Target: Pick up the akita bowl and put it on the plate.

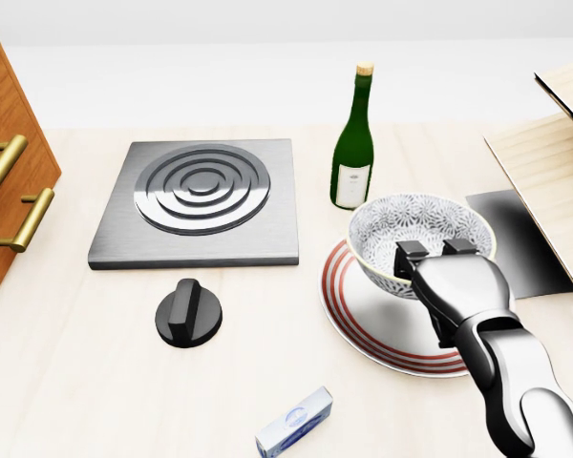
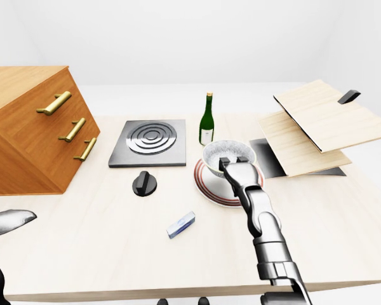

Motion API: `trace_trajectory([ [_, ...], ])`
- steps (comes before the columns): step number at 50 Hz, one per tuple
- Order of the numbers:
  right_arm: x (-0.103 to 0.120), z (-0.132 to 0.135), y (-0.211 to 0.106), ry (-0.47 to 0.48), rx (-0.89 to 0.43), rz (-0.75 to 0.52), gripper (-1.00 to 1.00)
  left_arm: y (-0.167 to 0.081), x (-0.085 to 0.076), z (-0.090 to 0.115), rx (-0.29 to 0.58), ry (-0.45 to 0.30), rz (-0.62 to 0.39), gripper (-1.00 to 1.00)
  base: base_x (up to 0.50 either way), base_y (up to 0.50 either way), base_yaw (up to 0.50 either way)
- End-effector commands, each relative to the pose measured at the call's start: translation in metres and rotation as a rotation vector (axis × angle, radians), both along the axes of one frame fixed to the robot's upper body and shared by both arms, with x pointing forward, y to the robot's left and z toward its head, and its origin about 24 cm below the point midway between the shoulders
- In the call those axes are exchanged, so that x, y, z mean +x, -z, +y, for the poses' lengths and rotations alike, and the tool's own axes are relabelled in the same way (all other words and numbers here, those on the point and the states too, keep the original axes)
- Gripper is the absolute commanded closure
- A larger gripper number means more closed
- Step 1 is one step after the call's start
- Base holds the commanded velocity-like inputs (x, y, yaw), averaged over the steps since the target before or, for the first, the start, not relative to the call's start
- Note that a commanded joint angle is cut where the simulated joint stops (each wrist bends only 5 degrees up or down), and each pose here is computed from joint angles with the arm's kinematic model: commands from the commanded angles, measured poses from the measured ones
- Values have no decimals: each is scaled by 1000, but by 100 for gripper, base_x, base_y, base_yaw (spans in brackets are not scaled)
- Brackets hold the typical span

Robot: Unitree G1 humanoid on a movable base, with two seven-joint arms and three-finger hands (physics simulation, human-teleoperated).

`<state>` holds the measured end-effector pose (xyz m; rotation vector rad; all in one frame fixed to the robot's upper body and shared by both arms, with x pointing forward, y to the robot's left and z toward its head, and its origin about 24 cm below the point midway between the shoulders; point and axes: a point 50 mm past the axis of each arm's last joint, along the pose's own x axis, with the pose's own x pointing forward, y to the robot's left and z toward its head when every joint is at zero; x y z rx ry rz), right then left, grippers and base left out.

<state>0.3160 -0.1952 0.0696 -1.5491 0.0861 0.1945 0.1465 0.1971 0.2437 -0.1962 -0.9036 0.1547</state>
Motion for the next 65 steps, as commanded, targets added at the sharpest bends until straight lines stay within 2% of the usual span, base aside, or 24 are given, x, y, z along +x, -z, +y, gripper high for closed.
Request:
trace_trajectory([
  [1, 3, -4, 11, 15, -54, -11, 100, 0, 0, 0, 0, -2, -1, -100, 0, 0, 0],
  [4, 4, -12, 16, 36, -57, -3, 100, 0, 0, 0, 0, -3, 0, -100, 0, 0, 0],
  [13, 7, -10, 26, 32, -64, 10, 100, 1, 0, 0, -2, 2, 9, -100, 0, 0, 0],
  [15, 12, -12, 22, 41, -61, -20, 100, 1, 0, 0, 0, 3, 11, -100, 0, 0, 0],
  [16, 13, -12, 22, 44, -59, -3, -26, 1, 0, 0, 0, 3, 13, -100, 0, 0, 0],
  [17, 14, -13, 18, 41, -71, -39, -100, 1, 0, 0, 1, 3, 13, -100, 0, 0, 0],
  [19, 11, -15, 13, 32, -115, -37, -100, 1, 0, 0, 2, 2, 10, -100, 0, 0, 0],
  [23, 5, -15, -1, 32, -101, -45, -100, 2, 0, -1, 5, 0, 10, -100, 0, 0, 0],
  [31, -10, -6, -51, 12, -87, -117, -100, 1, 0, -1, 7, -6, 1, -100, 0, 0, 0],
  [34, -27, -1, -81, -6, -79, -150, -100, 1, 0, -1, 8, -14, -7, -100, 0, 0, 0],
  [39, -37, 6, -107, -30, -66, -187, -100, 1, 0, -1, 8, -15, -9, -100, 0, 0, 0],
  [56, -32, 6, -97, -28, -53, -177, -100, 1, 0, -1, 7, -14, -4, -100, 0, 0, 0],
  [65, -29, 10, -95, -63, 17, -176, -100, 1, 0, 0, 6, -13, -3, -100, 0, 0, 0],
])
